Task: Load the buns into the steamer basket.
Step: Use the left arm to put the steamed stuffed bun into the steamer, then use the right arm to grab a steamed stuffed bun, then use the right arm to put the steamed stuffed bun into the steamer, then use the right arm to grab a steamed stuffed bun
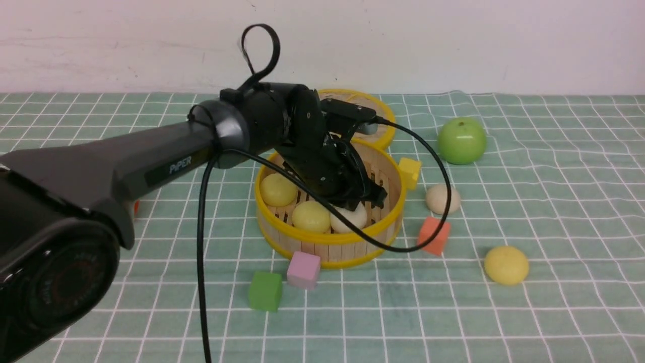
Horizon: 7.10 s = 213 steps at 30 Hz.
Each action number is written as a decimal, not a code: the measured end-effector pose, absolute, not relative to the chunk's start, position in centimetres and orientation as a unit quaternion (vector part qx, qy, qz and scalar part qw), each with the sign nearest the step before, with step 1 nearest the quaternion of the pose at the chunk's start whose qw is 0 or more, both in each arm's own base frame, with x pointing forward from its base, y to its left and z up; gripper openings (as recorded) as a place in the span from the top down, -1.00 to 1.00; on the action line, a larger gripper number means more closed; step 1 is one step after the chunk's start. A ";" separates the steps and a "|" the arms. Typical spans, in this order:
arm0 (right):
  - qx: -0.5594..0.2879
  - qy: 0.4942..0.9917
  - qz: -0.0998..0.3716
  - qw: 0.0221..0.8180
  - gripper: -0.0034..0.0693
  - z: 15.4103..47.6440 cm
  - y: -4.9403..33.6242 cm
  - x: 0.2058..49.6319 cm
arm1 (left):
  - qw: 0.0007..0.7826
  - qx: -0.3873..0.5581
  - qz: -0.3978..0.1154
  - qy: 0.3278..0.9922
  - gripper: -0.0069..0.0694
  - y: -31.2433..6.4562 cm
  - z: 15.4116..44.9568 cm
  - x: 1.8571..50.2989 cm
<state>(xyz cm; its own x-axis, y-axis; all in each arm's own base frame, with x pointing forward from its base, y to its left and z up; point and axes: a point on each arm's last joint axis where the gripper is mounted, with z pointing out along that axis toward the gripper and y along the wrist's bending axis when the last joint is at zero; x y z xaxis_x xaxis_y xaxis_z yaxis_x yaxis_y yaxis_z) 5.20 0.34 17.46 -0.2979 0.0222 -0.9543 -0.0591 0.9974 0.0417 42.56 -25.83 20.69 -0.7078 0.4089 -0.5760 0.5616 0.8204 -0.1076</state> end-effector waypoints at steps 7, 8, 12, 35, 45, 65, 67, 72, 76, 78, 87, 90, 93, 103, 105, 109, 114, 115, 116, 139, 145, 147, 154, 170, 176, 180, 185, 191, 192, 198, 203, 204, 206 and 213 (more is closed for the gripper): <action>-0.011 0.805 0.034 0.592 0.25 17.5 0.3 5.2 | 0.277 0.268 -0.139 0.912 0.04 -25.7 21.6 42.3; -0.011 0.805 0.034 0.592 0.25 17.5 0.3 5.2 | 0.278 0.269 -0.140 0.911 -0.09 -25.6 22.3 42.1; -0.011 0.805 0.034 0.592 0.25 17.5 0.3 5.2 | 0.307 0.265 -0.151 0.902 -0.29 -25.0 27.3 40.8; -0.011 0.805 0.034 0.592 0.25 17.5 0.3 5.2 | 0.564 0.147 -0.237 0.778 0.86 -8.2 32.5 13.1; -0.011 0.803 0.034 0.594 0.25 17.5 0.3 5.2 | 0.609 0.116 -0.235 0.749 0.86 -5.8 26.9 10.1; 0.115 0.748 0.250 0.604 0.51 27.4 1.8 6.5 | 0.602 0.117 -0.235 0.754 0.86 -5.8 26.7 10.0; 0.044 0.823 0.189 0.533 0.62 29.7 2.4 8.3 | 0.602 0.117 -0.235 0.754 0.86 -5.8 26.7 10.0; -0.040 0.940 0.086 0.329 0.75 31.3 3.6 15.9 | 0.602 0.117 -0.235 0.754 0.86 -5.8 26.7 10.0; -0.047 0.963 0.070 0.257 0.75 30.1 4.5 21.0 | 0.601 0.117 -0.235 0.754 0.86 -5.8 26.7 10.0; -0.046 0.970 0.065 0.230 0.75 29.1 4.9 23.6 | 0.601 0.117 -0.235 0.755 0.86 -5.8 26.7 10.0; -0.046 0.984 0.051 0.165 0.61 23.9 6.3 31.4 | 0.601 0.117 -0.235 0.755 0.85 -5.8 26.7 10.0; -0.044 0.984 0.050 0.165 0.47 22.3 6.5 33.1 | 0.601 0.117 -0.235 0.755 0.85 -5.8 26.7 10.0; -0.043 0.982 0.050 0.178 0.30 21.3 6.7 34.3 | 0.601 0.117 -0.235 0.755 0.85 -5.8 26.7 10.0; -0.041 0.971 0.053 0.229 0.11 21.0 6.9 35.7 | 0.601 0.117 -0.235 0.755 0.83 -5.8 26.7 10.0; -0.041 0.973 0.051 0.220 0.11 20.1 6.9 36.0 | 0.601 0.117 -0.235 0.755 0.83 -5.8 26.7 10.0; -0.042 0.977 0.048 0.203 0.11 18.4 7.0 36.4 | 0.601 0.117 -0.235 0.755 0.82 -5.8 26.7 10.0; -0.042 0.977 0.047 0.205 0.22 17.9 7.0 36.7 | 0.601 0.117 -0.235 0.755 0.82 -5.8 26.7 10.0; -0.042 0.977 0.047 0.206 0.23 17.9 7.0 36.7 | 0.601 0.117 -0.235 0.755 0.82 -5.8 26.7 10.0; -0.044 0.976 0.046 0.206 0.32 17.8 7.0 36.7 | 0.601 0.117 -0.235 0.755 0.82 -5.8 26.7 10.0; -0.172 0.902 0.146 0.369 0.89 28.8 16.9 38.0 | 0.599 0.118 -0.235 0.756 0.81 -5.8 26.6 10.0; -0.183 0.904 0.144 0.360 0.89 25.8 19.2 42.1 | 0.599 0.118 -0.235 0.756 0.81 -5.8 26.6 10.0; -0.183 0.906 0.143 0.354 0.89 24.8 19.5 42.9 | 0.599 0.118 -0.235 0.756 0.81 -5.8 26.6 10.0; -0.182 0.914 0.139 0.334 0.89 21.7 20.1 44.3 | 0.599 0.118 -0.235 0.756 0.79 -5.8 26.6 10.0; -0.176 0.915 0.132 0.338 0.41 19.8 20.2 45.1 | 0.599 0.118 -0.235 0.756 0.77 -5.8 26.6 10.0; -0.161 0.913 0.143 0.345 -0.25 23.7 19.8 43.9 | 0.599 0.118 -0.235 0.756 0.76 -5.8 26.6 10.0; -0.192 0.901 0.108 0.373 -0.55 28.2 18.6 42.4 | 0.598 0.118 -0.235 0.757 0.75 -5.8 26.6 10.0; -0.174 0.932 0.011 0.319 -0.52 28.6 14.7 42.1 | 0.598 0.118 -0.235 0.757 0.73 -5.8 26.6 10.0; -0.114 0.962 -0.014 0.249 -0.22 23.5 11.7 44.2 | 0.598 0.118 -0.235 0.757 0.72 -5.8 26.6 10.0; -0.107 0.963 -0.007 0.248 -0.16 22.8 11.7 44.5 | 0.598 0.118 -0.235 0.757 0.72 -5.8 26.6 10.0; -0.084 0.956 0.030 0.279 0.09 20.9 12.0 46.0 | 0.597 0.119 -0.235 0.757 0.70 -5.8 26.6 10.0; -0.078 0.953 0.041 0.291 0.13 19.7 12.3 46.7 | 0.597 0.119 -0.235 0.757 0.68 -5.8 26.6 10.0; -0.078 0.952 0.041 0.292 0.13 19.5 12.3 46.7 | 0.597 0.119 -0.235 0.757 0.67 -5.8 26.6 10.0; -0.078 0.953 0.041 0.290 0.13 18.9 12.3 46.9 | 0.597 0.119 -0.235 0.757 0.67 -5.8 26.6 10.0; -0.080 0.951 0.041 0.296 0.16 17.4 12.5 47.5 | 0.597 0.119 -0.235 0.757 0.66 -5.8 26.6 10.0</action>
